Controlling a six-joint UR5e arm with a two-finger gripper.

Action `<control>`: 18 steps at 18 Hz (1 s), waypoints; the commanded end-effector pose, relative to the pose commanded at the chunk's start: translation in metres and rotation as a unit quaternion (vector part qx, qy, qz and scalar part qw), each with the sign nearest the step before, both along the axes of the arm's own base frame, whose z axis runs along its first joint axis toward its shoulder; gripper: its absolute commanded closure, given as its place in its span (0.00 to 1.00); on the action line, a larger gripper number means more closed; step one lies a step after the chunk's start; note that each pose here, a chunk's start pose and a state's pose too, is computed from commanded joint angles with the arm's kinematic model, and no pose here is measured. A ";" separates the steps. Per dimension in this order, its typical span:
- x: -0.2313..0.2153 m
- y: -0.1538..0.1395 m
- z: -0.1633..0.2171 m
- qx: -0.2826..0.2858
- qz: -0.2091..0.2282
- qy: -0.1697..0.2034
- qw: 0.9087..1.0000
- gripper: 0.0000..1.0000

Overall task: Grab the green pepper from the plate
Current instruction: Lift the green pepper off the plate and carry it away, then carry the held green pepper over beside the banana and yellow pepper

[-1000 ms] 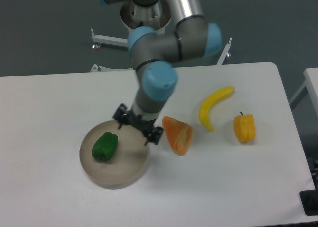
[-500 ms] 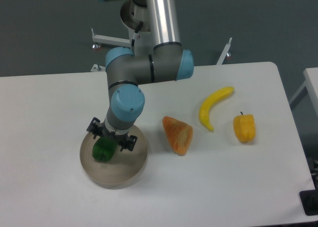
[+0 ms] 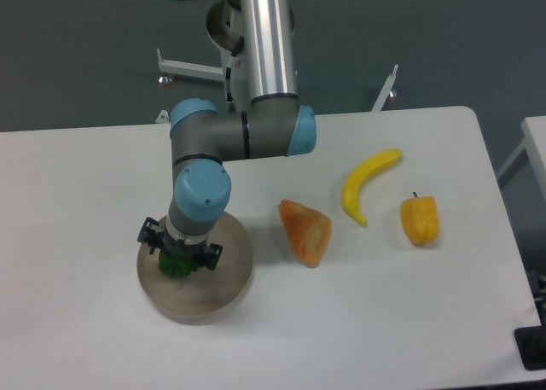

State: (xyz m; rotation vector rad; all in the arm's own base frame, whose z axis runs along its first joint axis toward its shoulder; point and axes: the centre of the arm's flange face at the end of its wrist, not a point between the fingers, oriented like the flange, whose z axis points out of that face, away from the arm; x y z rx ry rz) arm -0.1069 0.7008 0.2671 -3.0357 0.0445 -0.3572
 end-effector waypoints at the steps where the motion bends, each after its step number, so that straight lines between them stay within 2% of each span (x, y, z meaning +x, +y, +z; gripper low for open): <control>1: -0.002 -0.001 0.014 0.008 -0.004 0.012 1.000 0.99; 4: -0.027 -0.006 0.054 0.043 -0.007 0.029 0.999 0.98; 9: -0.116 -0.037 0.112 0.087 -0.021 0.062 0.994 0.98; 12: -0.191 -0.068 0.144 0.080 -0.079 0.067 0.991 0.98; 15: -0.249 -0.098 0.153 0.066 -0.128 0.080 0.986 0.99; 16: -0.266 -0.106 0.151 0.051 -0.171 0.096 0.979 0.99; 18: -0.292 -0.114 0.141 0.024 -0.224 0.118 0.967 0.99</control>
